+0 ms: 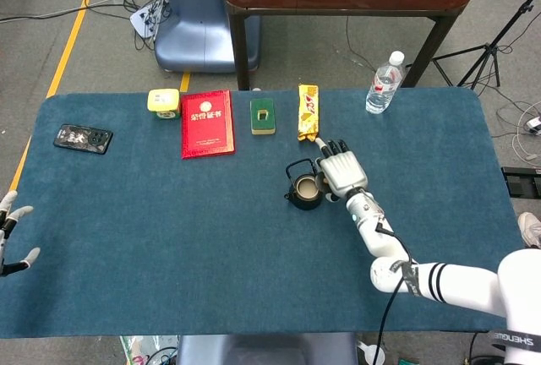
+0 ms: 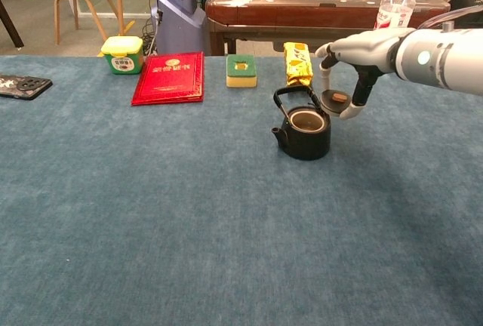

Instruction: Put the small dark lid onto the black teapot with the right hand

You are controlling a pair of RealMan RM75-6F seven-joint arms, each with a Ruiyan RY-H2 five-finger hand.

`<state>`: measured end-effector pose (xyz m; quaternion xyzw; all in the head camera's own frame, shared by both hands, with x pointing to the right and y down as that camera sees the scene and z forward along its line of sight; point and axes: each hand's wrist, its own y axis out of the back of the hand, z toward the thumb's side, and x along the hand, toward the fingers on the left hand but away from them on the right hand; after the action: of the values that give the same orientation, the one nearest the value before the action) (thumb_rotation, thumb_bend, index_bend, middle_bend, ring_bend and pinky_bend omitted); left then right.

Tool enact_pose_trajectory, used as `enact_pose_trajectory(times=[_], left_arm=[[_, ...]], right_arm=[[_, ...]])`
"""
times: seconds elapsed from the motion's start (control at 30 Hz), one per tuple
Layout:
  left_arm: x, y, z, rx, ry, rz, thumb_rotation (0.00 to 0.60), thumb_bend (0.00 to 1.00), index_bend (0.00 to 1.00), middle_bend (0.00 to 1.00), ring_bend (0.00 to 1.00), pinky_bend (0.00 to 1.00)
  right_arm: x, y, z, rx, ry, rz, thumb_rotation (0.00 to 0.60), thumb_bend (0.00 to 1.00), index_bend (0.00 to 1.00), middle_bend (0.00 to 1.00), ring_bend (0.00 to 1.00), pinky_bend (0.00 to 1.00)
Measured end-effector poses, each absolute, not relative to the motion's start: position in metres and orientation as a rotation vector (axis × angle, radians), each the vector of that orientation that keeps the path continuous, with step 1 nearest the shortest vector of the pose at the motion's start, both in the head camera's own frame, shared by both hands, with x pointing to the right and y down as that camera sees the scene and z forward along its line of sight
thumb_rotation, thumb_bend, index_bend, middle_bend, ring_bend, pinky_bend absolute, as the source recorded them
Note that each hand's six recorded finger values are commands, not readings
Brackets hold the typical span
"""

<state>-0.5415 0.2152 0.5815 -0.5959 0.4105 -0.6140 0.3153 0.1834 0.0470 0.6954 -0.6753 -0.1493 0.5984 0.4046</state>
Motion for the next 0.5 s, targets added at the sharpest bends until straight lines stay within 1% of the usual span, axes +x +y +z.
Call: enact_pose_trajectory(times=[0.5], left_arm=[[-0.556,0.219,0.581,-1.564,1.100,-1.631,0.600,0.26,0.20,0.00,0.00,0.00]], right_arm=[[0.156,0.046,0.700,-1.703,-0.348,1.490,0.600,0.21,0.39,0.00,0.00,0.00]])
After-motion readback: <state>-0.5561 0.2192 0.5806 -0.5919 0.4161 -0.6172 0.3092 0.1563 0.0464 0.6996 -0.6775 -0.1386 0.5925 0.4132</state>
